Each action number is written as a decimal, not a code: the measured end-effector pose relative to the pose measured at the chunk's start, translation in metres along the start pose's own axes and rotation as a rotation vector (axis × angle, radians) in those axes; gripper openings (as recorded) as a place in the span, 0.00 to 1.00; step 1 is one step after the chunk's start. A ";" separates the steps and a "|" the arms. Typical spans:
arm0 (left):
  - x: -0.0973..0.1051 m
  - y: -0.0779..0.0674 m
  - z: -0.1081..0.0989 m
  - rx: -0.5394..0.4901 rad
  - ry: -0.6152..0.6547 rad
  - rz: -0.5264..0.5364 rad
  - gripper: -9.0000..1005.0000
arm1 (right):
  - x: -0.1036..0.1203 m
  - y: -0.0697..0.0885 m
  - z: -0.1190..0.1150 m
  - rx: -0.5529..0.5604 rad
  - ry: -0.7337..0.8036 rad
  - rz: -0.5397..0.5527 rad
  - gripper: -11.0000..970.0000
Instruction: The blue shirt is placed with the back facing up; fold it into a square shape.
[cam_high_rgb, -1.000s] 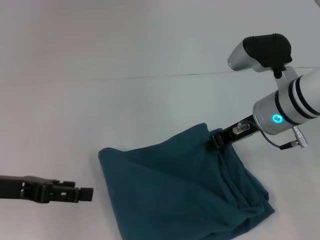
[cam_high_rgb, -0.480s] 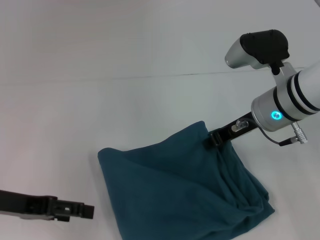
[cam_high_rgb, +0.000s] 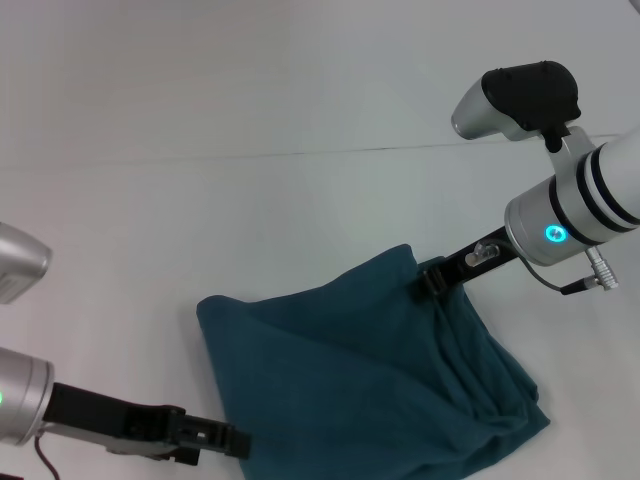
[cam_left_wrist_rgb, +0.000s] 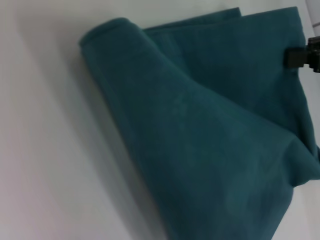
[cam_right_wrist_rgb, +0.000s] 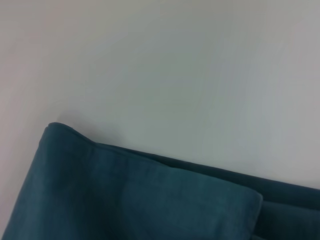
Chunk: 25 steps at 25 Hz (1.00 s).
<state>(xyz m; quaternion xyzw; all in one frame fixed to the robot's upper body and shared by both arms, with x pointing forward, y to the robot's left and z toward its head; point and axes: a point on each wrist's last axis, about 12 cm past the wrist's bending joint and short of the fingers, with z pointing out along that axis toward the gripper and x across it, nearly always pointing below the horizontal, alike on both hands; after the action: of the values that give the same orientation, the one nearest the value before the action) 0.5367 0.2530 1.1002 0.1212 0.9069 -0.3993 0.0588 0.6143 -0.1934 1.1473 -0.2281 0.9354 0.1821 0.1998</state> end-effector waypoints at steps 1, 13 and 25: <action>-0.001 -0.001 0.002 0.004 0.003 -0.001 0.90 | 0.000 0.000 0.000 -0.001 0.000 -0.001 0.10; -0.008 -0.003 0.017 -0.051 0.004 0.007 0.89 | -0.001 0.001 0.000 -0.002 0.000 -0.010 0.10; -0.010 -0.012 0.032 -0.006 0.043 0.016 0.88 | 0.000 0.001 0.001 0.001 -0.001 -0.010 0.10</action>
<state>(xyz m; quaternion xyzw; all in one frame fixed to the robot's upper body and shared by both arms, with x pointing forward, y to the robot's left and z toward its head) 0.5435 0.2200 1.0893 0.1368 0.9082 -0.3932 0.0427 0.6144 -0.1923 1.1462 -0.2327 0.9342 0.1805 0.2014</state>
